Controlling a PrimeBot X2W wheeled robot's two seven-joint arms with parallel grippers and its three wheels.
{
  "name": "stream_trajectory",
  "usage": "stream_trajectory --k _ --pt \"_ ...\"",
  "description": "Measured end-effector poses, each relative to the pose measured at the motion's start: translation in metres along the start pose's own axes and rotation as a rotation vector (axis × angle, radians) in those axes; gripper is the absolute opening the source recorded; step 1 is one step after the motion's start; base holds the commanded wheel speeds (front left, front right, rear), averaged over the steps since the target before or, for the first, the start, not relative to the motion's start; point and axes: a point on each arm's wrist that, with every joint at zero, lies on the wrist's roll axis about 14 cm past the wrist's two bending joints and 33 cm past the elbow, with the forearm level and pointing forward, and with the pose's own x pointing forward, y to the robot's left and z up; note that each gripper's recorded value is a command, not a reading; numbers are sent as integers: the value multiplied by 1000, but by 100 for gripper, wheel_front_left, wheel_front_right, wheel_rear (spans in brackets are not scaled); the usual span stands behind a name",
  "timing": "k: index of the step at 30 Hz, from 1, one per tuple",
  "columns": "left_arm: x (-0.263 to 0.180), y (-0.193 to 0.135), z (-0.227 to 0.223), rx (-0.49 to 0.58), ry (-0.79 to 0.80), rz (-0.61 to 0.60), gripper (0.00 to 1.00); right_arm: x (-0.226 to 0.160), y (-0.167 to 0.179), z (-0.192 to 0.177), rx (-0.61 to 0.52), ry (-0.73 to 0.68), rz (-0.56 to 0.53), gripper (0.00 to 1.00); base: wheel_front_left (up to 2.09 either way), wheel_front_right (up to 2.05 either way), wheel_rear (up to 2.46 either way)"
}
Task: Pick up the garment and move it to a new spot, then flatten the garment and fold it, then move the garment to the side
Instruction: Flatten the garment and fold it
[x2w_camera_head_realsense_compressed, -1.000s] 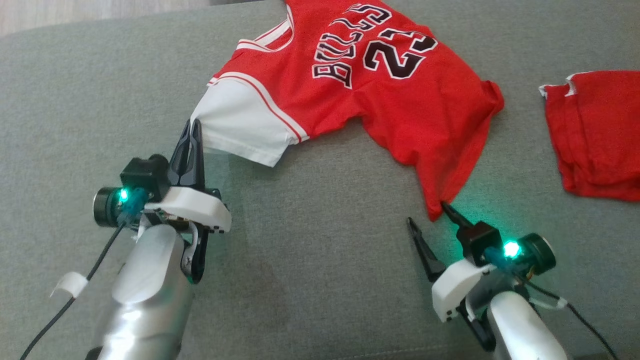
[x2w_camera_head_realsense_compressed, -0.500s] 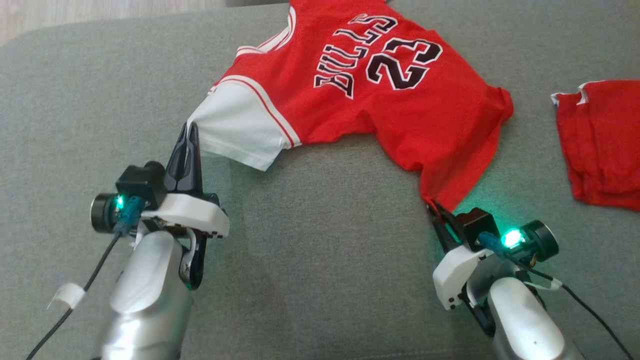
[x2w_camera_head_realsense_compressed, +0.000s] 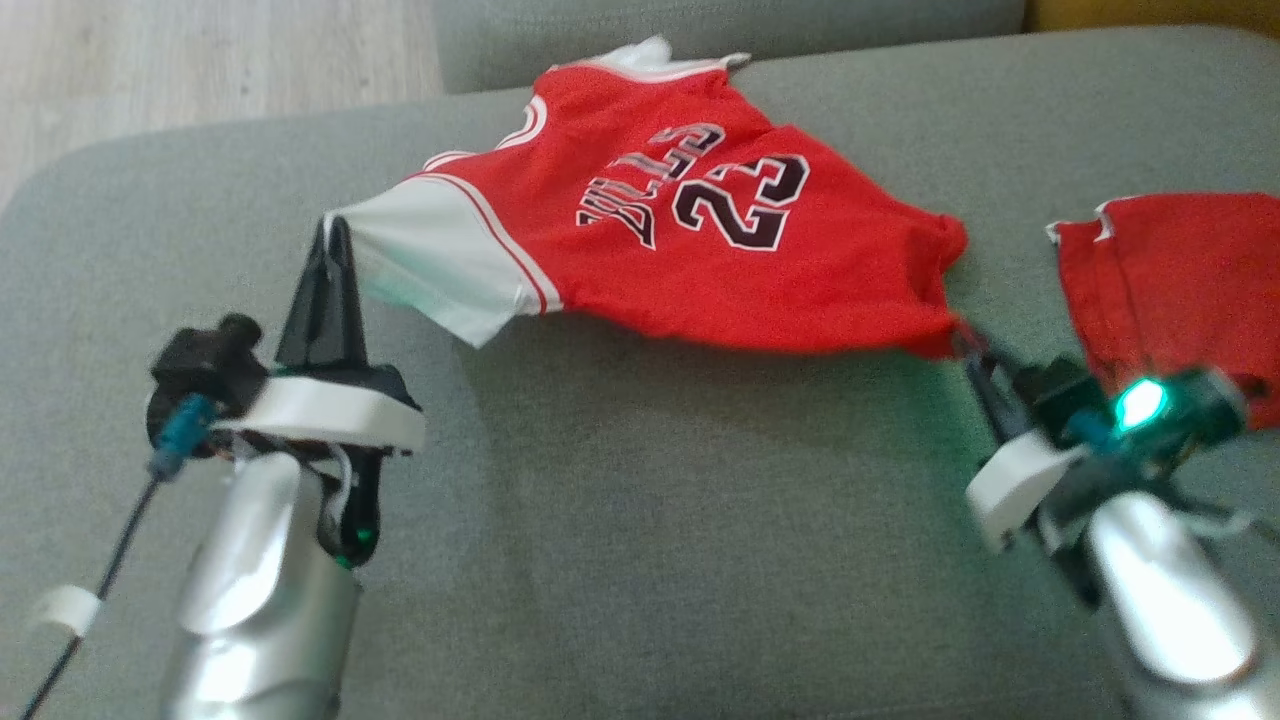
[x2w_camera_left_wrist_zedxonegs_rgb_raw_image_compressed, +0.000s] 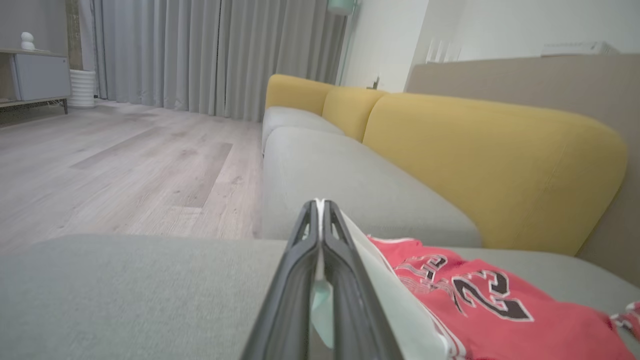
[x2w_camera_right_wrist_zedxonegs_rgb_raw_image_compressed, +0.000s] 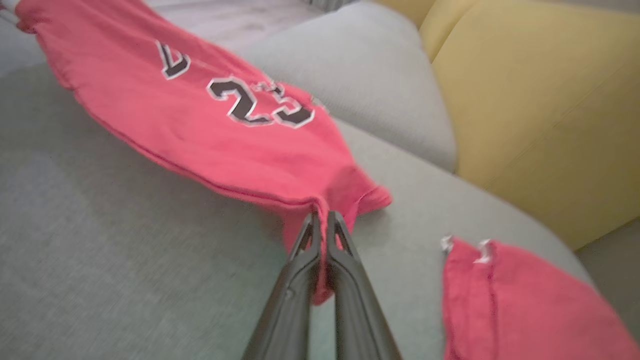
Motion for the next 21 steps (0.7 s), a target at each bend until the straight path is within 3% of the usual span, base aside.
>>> stream_trajectory --k 6,12,16,21 --pt "7 -2 75 -70 -158 -19 0 -3 -60 83 -140 -211 -81 0 0 0 0" --pt "-3 -21 216 -108 -469 -111 0 -34 -104 185 -283 -472 -157 0 0 0 0" --pt "-24 -29 263 -109 -564 -156 0 -59 -118 224 -327 -578 -192 0 0 0 0" --pt "-44 -35 293 -109 -610 -187 0 -79 -125 247 -334 -632 -220 0 0 0 0"
